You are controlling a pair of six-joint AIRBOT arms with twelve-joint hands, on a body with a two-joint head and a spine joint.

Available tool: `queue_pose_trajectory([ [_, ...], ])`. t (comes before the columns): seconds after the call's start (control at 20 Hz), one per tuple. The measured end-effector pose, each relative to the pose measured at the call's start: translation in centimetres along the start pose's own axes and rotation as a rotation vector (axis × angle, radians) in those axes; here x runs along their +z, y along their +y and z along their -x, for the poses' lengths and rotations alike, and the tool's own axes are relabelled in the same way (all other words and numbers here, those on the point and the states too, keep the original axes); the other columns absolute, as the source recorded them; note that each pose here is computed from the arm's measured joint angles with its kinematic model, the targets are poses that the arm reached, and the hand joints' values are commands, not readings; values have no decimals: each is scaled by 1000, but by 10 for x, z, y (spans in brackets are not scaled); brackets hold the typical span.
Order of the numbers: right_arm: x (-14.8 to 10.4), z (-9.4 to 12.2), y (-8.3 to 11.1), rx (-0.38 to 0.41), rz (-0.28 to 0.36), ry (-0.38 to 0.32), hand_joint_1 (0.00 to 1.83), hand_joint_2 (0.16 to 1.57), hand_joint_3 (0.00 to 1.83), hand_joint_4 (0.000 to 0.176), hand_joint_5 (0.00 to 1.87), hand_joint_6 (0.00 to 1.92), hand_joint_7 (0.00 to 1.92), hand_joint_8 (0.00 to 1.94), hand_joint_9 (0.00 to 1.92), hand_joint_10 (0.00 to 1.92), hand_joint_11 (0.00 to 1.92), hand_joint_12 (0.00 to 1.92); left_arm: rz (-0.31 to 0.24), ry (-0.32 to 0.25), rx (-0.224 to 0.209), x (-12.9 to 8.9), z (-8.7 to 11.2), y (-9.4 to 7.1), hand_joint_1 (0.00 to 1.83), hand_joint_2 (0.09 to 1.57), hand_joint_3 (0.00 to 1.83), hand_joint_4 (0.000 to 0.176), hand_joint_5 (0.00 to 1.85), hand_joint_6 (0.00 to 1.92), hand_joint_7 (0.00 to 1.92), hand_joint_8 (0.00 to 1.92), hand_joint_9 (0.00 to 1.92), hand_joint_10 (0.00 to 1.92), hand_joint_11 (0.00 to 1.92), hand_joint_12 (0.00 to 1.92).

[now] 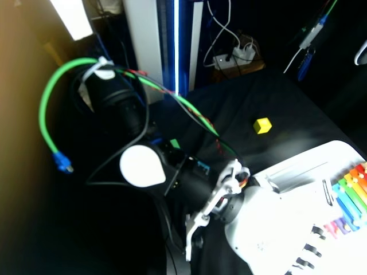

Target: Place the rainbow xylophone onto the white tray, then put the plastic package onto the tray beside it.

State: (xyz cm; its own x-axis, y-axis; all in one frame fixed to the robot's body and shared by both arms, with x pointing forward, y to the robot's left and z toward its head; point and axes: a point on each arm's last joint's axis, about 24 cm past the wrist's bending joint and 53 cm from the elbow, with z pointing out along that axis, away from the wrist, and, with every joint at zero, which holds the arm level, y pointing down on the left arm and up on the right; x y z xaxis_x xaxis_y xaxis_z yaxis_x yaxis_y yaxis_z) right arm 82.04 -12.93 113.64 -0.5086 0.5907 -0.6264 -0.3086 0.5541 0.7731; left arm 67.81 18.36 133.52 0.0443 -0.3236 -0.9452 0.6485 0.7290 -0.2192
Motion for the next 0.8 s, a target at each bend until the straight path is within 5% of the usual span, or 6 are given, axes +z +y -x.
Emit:
queue_pose_trajectory([
  [0.15,1,-5,1,-7,1,12,660,770,0,166,143,0,293,0,298,0,58,718,1,6,2,0,-2,0,784,676,2,0,0,0,235,2,239,4,0,469],
  [0.2,1,-5,2,-2,5,11,598,748,0,176,5,0,64,7,96,6,1,332,2,7,2,0,-2,0,788,679,2,0,0,0,238,4,239,4,4,455],
  [0.3,1,-5,2,1,6,12,577,739,0,176,0,0,20,3,59,3,0,261,2,10,2,0,-3,1,804,685,5,0,0,0,238,4,240,4,0,452],
  [0.35,1,-5,2,-2,5,14,571,700,0,176,0,0,0,0,1,0,0,24,2,15,2,-1,-6,1,805,691,6,0,0,0,251,8,263,13,3,455],
  [0.6,-1,-3,1,2,3,11,600,689,0,176,0,0,0,0,0,0,0,0,3,24,16,-1,-9,1,783,699,8,0,0,0,247,4,271,11,13,467],
  [0.8,-5,-1,3,4,11,13,429,718,6,176,0,0,0,0,0,0,0,0,1,52,26,2,-22,-1,763,679,0,0,0,0,241,3,248,2,0,417],
])
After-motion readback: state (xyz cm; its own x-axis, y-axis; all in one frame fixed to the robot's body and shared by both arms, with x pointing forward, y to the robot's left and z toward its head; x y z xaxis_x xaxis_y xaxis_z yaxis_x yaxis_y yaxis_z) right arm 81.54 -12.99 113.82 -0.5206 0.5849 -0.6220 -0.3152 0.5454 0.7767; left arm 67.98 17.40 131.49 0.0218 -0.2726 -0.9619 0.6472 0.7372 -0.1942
